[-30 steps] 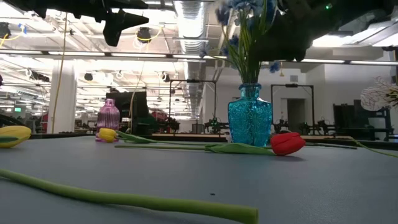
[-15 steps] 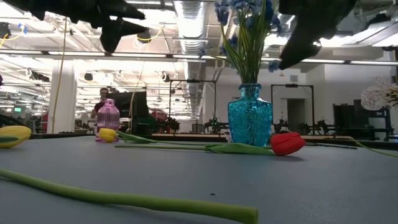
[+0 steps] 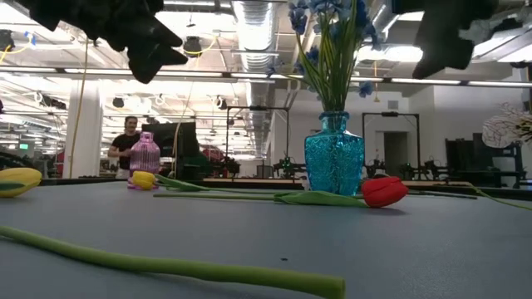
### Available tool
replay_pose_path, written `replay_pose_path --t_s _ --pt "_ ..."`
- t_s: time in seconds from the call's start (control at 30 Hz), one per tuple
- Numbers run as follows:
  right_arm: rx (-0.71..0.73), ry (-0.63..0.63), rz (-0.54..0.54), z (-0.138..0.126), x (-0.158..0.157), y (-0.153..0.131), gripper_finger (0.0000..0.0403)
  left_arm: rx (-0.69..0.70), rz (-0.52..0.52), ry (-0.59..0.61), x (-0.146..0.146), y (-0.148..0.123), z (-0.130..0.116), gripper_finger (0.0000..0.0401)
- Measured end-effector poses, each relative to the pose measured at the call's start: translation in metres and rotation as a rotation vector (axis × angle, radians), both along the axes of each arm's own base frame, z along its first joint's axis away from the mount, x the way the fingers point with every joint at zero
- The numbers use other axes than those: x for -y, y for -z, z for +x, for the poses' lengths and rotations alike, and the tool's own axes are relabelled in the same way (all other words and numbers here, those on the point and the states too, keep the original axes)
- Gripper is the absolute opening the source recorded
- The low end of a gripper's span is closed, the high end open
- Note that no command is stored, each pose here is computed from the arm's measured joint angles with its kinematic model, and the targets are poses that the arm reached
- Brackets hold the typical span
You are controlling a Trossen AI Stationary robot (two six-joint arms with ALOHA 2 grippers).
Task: Sort flowers into vase by color
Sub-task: Put the bottom yellow flower into the purple vase
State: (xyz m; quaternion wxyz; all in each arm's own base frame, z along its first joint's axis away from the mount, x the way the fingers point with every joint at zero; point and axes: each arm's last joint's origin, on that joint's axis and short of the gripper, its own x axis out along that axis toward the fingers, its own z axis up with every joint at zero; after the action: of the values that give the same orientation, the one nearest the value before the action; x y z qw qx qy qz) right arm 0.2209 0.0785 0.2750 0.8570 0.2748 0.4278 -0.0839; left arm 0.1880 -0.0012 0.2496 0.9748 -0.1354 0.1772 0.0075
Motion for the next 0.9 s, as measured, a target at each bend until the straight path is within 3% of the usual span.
replay_pose_path --t_s 0.37,0.6,0.9 --pt "0.062 -0.019 0.187 0.008 -0.054 0.009 0.0265 -0.063 0.049 0.177 0.035 0.012 0.006 0.0147" --pt "0.043 -0.129 0.159 0.006 -0.081 0.021 0.0265 -0.063 0.0 0.125 0.059 0.012 0.0 0.0165" --pt "0.089 -0.305 0.091 -0.007 -0.117 0.005 0.0265 -0.135 -0.146 0.104 0.086 0.019 -0.01 0.0183"
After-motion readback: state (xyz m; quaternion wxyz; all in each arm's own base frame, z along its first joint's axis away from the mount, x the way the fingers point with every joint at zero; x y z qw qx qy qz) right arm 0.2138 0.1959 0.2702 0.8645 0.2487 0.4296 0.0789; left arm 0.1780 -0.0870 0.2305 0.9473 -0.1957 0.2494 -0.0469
